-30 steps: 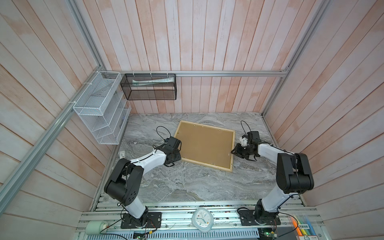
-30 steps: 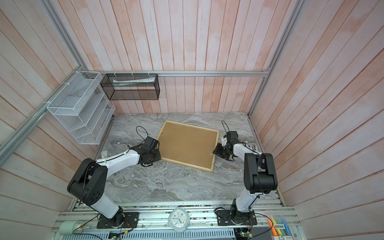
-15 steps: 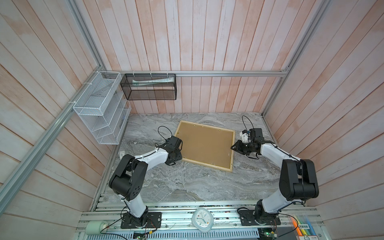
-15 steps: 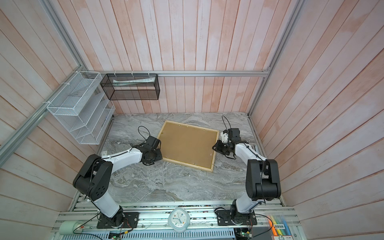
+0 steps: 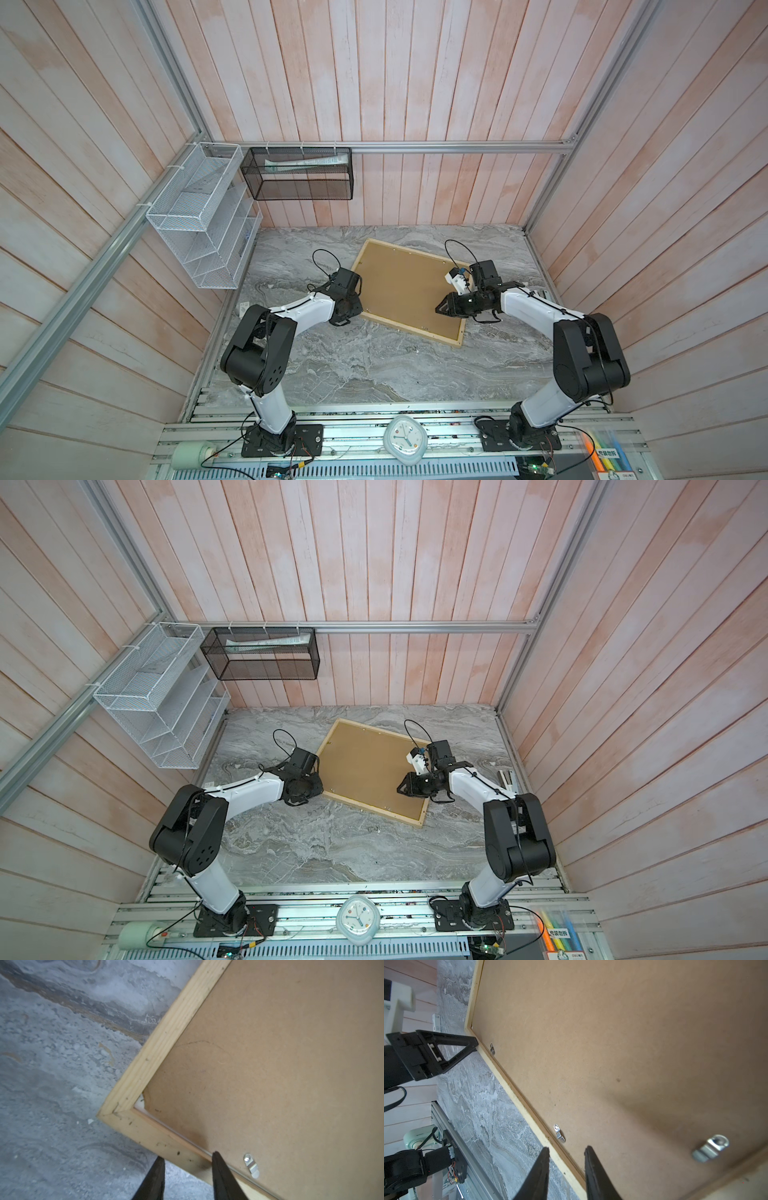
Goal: Put the photo into the frame
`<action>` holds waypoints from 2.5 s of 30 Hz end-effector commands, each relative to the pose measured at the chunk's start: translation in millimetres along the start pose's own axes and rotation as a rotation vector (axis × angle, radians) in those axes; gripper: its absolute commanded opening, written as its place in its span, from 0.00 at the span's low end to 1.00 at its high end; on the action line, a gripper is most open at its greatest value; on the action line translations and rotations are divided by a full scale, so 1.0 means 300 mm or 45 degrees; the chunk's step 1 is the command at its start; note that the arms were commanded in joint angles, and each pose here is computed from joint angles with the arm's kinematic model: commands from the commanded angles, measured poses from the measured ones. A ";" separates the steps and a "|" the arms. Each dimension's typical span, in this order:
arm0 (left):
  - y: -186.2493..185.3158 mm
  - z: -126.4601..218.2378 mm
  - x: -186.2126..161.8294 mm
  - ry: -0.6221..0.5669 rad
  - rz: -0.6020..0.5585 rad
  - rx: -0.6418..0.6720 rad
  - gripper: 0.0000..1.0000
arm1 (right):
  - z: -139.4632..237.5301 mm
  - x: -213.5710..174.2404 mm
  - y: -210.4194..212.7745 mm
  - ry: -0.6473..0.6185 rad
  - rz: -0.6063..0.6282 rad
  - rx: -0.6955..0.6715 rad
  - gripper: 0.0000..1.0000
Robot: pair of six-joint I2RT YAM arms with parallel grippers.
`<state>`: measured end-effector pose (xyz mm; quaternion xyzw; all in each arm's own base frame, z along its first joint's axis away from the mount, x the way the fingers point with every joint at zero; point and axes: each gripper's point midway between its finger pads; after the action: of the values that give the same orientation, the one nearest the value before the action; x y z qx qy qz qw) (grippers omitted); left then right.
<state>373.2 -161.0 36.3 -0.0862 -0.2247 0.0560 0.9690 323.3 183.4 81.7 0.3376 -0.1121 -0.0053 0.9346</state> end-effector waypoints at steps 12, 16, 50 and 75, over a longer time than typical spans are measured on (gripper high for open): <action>0.018 -0.100 0.082 0.022 -0.098 -0.021 0.29 | -0.072 -0.112 0.016 0.166 0.052 0.017 0.33; 0.005 -0.076 0.106 0.010 -0.091 -0.033 0.40 | -0.111 -0.149 0.000 0.217 0.037 -0.022 0.33; -0.219 -0.018 -0.095 0.109 -0.056 -0.270 0.56 | -0.237 -0.315 0.136 0.412 0.137 0.101 0.33; -0.173 -0.089 -0.100 0.211 -0.302 -0.104 0.41 | -0.019 -0.077 0.314 -0.041 0.287 0.246 0.32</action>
<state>361.2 -224.6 26.5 -0.1373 -0.1691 -0.0375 0.9753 276.5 273.5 118.1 0.4205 -0.1172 0.1291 0.8904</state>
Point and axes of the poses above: each gripper's point midway between its finger pads, its own z axis back along the fingers, its own y axis along the line the jaws close on, x = y × z, and after that the axes turned 11 degrees about -z, right-handed
